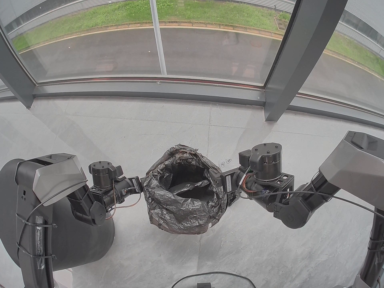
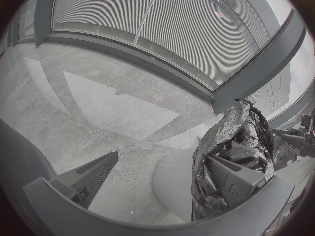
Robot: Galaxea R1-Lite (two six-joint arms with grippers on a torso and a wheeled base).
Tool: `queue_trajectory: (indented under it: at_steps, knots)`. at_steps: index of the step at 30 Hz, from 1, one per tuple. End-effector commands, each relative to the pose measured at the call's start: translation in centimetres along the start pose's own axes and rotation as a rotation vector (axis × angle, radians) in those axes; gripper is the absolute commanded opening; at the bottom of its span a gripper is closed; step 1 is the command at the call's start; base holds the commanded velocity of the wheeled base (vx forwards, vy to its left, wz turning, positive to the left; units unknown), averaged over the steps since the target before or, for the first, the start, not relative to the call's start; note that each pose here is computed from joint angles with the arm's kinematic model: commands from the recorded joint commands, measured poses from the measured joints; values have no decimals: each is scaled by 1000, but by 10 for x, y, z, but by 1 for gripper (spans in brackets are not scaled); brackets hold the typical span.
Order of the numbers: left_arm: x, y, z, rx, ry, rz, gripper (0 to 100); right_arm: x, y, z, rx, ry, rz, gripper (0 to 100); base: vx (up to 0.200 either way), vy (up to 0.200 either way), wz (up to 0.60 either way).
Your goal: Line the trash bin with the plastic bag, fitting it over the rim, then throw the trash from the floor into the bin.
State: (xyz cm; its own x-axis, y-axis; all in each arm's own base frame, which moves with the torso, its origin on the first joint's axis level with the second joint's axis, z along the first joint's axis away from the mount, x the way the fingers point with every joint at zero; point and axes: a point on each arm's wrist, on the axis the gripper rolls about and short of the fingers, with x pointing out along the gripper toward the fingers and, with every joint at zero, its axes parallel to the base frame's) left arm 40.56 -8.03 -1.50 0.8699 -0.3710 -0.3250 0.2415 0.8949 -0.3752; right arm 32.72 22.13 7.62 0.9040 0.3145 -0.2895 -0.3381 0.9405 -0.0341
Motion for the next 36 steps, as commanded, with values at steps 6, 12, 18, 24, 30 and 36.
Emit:
queue_trajectory:
  at_steps: [6, 12, 18, 24, 30, 36]
  knots:
    - [0, -1, -2, -1, 3, -2, 100, 3, 13, -14, -22, 38, 29, 100, 0, 0, 0]
    - [-2, -3, -2, -1, 3, -7, 100, 24, 4, -25, -22, 54, -5, 100, 0, 0, 0]
    - [-4, -8, 0, 5, -8, -17, 100, 41, -10, -17, -13, 28, -50, 100, 0, 0, 0]
    - [-4, -8, 0, 5, -9, -19, 100, 42, -17, -14, -7, 17, -64, 100, 0, 0, 0]
    - [-4, -7, -1, 5, -8, -17, 100, 40, -20, -5, -10, -3, -71, 100, 0, 0, 0]
    - [-4, -7, -1, 5, -8, -17, 100, 46, -32, 2, -42, -18, -97, 100, 0, 0, 0]
